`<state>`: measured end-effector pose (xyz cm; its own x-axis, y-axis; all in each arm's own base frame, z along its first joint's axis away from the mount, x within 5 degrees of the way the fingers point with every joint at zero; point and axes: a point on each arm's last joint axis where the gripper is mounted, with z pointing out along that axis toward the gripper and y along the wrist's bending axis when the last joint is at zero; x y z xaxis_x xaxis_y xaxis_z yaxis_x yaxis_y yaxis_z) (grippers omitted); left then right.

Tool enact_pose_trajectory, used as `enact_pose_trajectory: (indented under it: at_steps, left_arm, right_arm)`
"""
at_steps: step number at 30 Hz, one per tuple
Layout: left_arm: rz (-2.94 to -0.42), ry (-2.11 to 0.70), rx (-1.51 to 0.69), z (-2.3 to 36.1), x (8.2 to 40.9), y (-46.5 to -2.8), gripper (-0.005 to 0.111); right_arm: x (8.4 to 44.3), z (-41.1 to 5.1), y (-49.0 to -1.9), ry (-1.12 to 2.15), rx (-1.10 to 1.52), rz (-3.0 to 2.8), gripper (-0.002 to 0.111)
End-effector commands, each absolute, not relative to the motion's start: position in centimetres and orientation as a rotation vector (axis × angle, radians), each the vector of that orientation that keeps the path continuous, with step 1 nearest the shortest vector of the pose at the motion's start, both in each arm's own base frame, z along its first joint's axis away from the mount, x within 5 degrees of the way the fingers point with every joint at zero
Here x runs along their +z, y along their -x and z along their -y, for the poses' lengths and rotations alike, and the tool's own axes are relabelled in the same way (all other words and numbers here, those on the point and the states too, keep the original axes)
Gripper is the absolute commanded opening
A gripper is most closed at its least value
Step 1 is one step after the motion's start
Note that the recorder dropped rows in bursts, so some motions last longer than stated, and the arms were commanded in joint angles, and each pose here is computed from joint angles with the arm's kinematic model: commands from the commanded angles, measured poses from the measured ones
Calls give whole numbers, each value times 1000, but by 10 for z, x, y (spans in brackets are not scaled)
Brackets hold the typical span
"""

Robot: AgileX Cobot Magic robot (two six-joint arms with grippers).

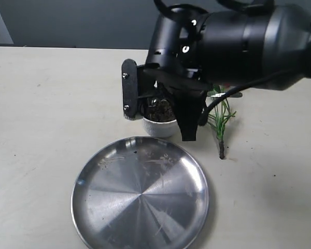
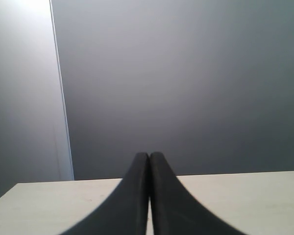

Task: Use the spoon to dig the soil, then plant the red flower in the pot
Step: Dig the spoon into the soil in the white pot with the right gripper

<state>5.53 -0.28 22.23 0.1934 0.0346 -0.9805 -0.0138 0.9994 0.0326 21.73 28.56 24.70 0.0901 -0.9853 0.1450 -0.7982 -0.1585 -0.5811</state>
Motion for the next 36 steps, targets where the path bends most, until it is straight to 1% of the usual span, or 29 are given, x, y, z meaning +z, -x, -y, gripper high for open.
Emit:
enact_pose_trajectory:
  at_steps: [1, 4, 10, 14, 23, 27, 36]
  left_arm:
    - [-1367, -15, 18, 3, 224, -55, 0]
    - [-1367, -15, 18, 3, 224, -55, 0]
    - [-1367, -15, 18, 3, 224, -55, 0]
    - [-1367, -15, 18, 3, 224, -55, 0]
    - [-1367, -15, 18, 3, 224, -55, 0]
    - [-1367, -15, 18, 3, 224, -55, 0]
    - [-1367, -15, 18, 3, 224, -55, 0]
  right_arm:
    - [218, -290, -229, 2194, -945, -1648, -1]
    - [204, -290, -234, 2237, -1042, -1625, -1]
    - [190, -295, -240, 2276, -1118, -1550, -1]
    - [184, -296, -243, 2242, -1155, -1553, -1]
    - [195, -287, -247, 2117, -1343, -1605, -1]
    - [200, -286, -245, 2104, -1329, -1610, -1]
    - [199, -288, -245, 2098, -1295, -1614, -1]
